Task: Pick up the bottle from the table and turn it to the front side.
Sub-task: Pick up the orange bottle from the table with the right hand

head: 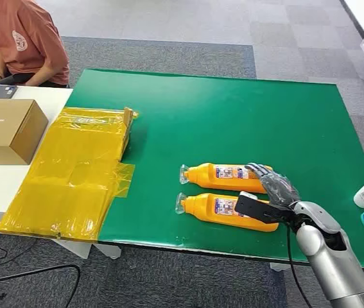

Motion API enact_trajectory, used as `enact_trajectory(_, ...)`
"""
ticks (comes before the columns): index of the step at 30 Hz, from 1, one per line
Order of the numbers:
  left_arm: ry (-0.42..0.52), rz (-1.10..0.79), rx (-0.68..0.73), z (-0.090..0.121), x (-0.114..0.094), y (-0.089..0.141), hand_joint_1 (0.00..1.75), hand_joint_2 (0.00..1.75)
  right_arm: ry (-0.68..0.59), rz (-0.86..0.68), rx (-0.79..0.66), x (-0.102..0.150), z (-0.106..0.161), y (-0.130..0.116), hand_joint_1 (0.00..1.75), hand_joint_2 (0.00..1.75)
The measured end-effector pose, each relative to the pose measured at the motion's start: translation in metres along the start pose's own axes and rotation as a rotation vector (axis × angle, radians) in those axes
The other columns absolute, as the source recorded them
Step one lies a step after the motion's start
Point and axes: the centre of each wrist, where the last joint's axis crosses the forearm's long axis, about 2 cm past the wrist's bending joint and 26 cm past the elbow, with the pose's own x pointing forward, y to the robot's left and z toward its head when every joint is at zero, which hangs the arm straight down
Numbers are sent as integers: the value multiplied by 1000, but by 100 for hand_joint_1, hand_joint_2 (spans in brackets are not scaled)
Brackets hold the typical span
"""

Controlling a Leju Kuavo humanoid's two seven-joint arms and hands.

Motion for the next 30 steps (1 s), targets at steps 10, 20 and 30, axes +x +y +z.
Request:
enact_trajectory(10,-6,5,-3,-3,1,-1,0,175,34,-30,54,4,1,33,0,175)
enact_trajectory(20,-2,11,7,-4,1,1,0,175,50,2,42,5,0,36,0,175)
enact_trajectory(30,-3,8,28,-3,2,7,0,175,55,21,51,6,8,40,0,175)
